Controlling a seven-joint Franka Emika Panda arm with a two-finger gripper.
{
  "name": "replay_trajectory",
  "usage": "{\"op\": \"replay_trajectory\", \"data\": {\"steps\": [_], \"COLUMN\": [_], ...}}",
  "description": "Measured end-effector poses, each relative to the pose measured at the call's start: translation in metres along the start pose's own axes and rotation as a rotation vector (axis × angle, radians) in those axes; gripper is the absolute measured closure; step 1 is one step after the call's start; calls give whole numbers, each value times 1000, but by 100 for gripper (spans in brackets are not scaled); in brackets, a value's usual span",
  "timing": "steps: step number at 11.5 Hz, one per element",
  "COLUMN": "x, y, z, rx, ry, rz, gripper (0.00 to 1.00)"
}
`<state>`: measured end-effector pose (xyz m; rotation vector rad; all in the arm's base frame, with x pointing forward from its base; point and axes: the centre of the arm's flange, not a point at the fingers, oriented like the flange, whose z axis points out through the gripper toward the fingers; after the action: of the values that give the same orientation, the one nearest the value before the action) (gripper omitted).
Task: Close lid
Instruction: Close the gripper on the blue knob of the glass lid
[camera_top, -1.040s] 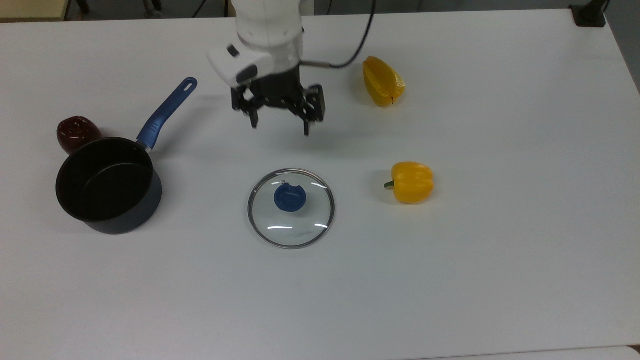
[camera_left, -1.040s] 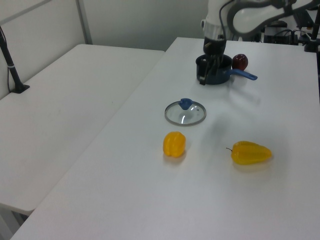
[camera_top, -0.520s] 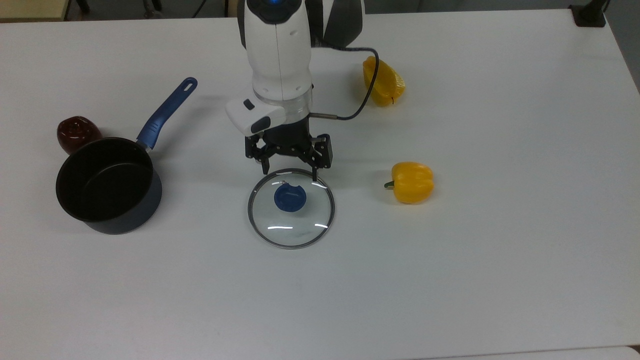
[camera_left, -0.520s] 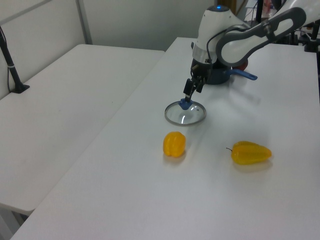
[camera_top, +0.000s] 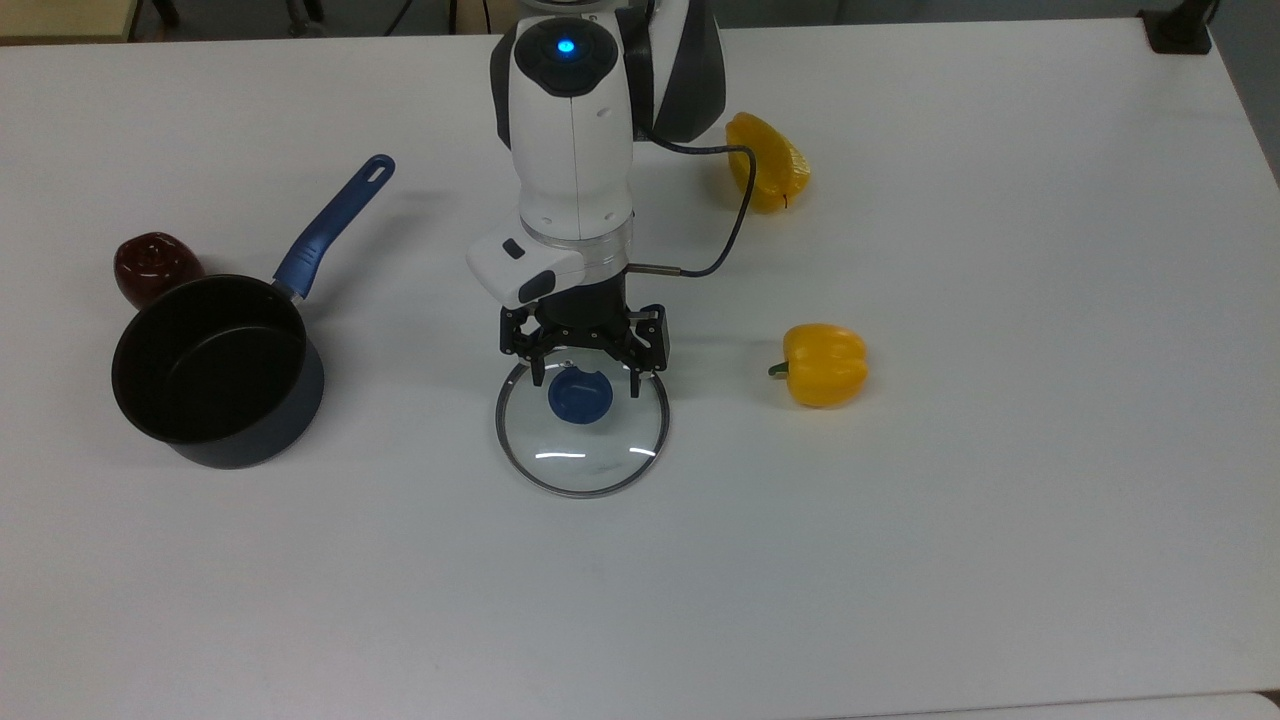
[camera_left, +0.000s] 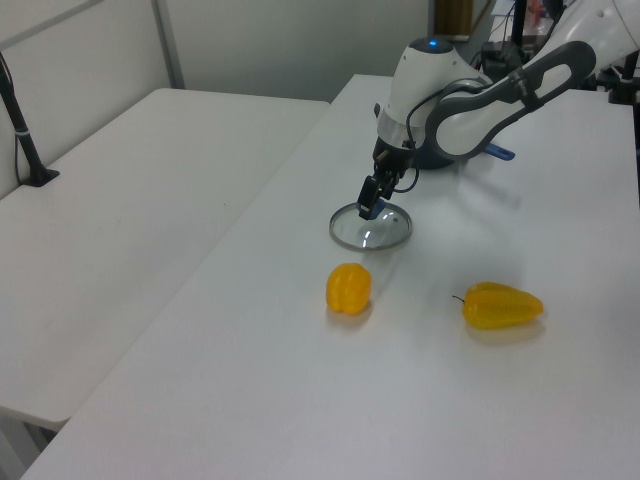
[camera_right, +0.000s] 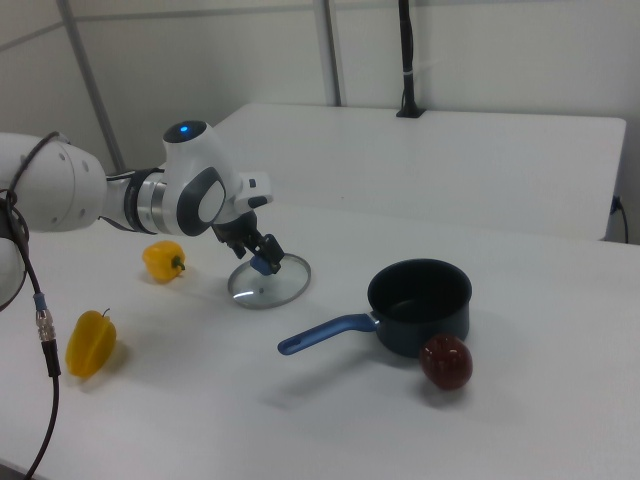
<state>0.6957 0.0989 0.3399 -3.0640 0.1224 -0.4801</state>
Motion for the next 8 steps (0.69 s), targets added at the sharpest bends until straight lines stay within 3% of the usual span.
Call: {"op": "replay_trajectory", "data": {"steps": [2, 4, 8], "x": [3, 5, 5], "y": [-1, -1, -2], "z": [-1, -1, -2], "rx": [-7, -12, -14], "ry": [9, 13, 15], "rz": [-11, -18, -23], "gripper": [8, 32, 33]}}
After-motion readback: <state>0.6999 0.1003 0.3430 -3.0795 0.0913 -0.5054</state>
